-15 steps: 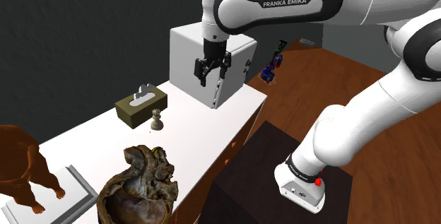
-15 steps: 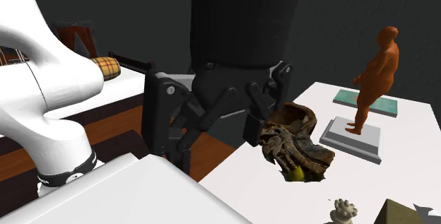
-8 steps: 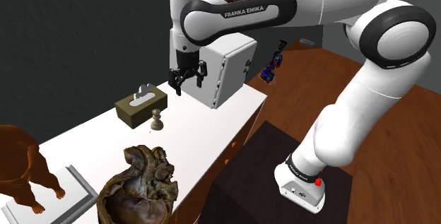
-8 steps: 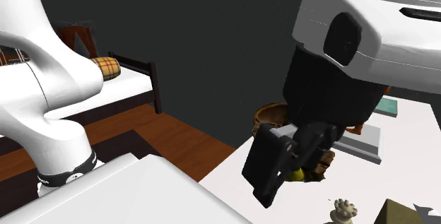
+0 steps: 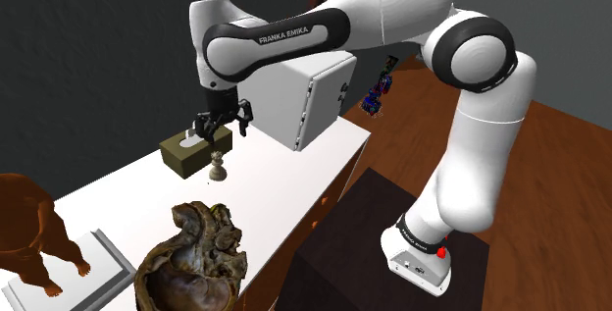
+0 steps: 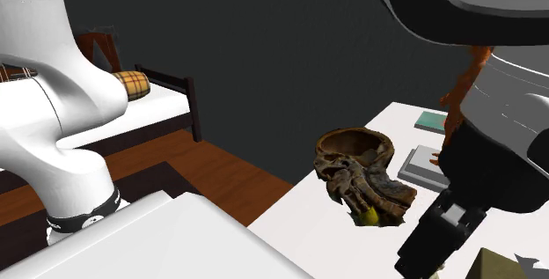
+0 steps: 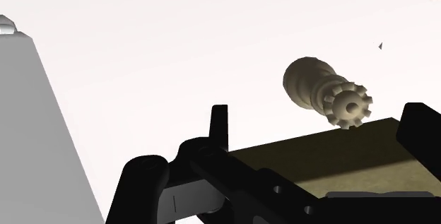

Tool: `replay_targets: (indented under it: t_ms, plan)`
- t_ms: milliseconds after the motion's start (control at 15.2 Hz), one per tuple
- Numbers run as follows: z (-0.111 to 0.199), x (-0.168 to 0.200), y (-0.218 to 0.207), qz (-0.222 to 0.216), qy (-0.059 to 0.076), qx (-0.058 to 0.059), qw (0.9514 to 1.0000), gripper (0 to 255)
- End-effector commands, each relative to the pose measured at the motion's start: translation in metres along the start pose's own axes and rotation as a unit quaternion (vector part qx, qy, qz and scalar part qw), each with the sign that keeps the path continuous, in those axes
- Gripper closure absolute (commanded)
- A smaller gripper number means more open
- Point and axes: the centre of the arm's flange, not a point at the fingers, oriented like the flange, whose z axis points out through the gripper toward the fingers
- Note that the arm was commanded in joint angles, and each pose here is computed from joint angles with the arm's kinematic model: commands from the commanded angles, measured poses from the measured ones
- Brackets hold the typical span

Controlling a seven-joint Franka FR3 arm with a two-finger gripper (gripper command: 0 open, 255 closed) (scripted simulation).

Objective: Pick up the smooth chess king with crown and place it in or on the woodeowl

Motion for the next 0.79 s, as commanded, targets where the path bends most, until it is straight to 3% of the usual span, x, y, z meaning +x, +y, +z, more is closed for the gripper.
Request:
replay_targets:
  t_ms: [0,726]
  plan:
    - [0.009,0.016,-0.020,-0.001,-0.004,0.003,1.0000,0]
    - [0.057,0.025,-0.033,-0.002,-0.007,0.004,1.0000,0]
